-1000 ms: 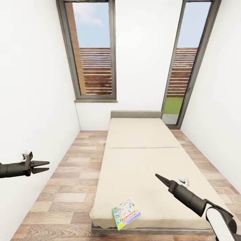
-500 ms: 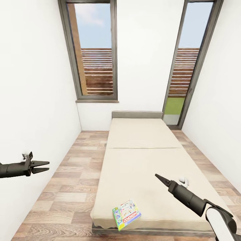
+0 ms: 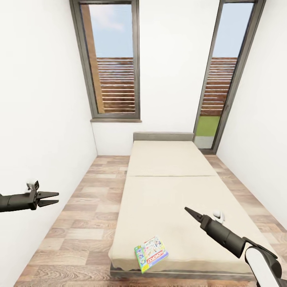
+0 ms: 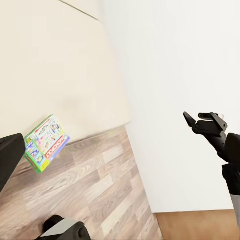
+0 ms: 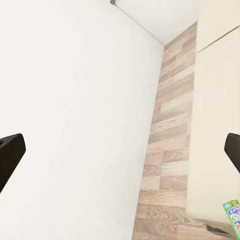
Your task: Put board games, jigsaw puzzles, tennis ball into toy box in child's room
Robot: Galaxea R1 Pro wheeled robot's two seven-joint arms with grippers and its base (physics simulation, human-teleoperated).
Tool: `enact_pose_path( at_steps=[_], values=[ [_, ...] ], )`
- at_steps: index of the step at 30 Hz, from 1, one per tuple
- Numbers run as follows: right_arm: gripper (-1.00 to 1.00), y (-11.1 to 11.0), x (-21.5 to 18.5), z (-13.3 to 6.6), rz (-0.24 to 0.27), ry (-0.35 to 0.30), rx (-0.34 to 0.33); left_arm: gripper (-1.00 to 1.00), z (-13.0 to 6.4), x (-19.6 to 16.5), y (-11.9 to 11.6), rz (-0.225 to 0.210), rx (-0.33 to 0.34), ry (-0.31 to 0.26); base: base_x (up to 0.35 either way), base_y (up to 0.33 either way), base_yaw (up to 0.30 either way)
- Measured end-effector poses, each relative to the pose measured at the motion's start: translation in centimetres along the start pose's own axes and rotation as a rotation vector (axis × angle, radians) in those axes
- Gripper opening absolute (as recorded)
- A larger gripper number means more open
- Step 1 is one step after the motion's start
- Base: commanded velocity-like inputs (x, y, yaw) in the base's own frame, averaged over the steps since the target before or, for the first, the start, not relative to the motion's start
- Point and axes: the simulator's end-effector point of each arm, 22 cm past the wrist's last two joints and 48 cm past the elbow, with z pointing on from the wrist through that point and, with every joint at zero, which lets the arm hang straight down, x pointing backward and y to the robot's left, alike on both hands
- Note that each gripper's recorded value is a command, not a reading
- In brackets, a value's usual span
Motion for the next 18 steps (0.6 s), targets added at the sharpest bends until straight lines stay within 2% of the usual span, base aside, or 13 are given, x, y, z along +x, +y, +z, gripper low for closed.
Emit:
enact_pose_path(
  at_steps=[12,18],
  values=[
    [1.00,-0.2,0.1,0.0,0.006,0.000,0.005,1.00,0.0,0.0,0.0,0.000,0.001,-0.001,-0.061,0.031,0.000],
    [1.00,-1.7,0.6,0.0,0.031,0.009,0.046,1.00,0.0,0.0,0.0,0.000,0.001,-0.001,-0.007,0.003,0.000]
  ],
)
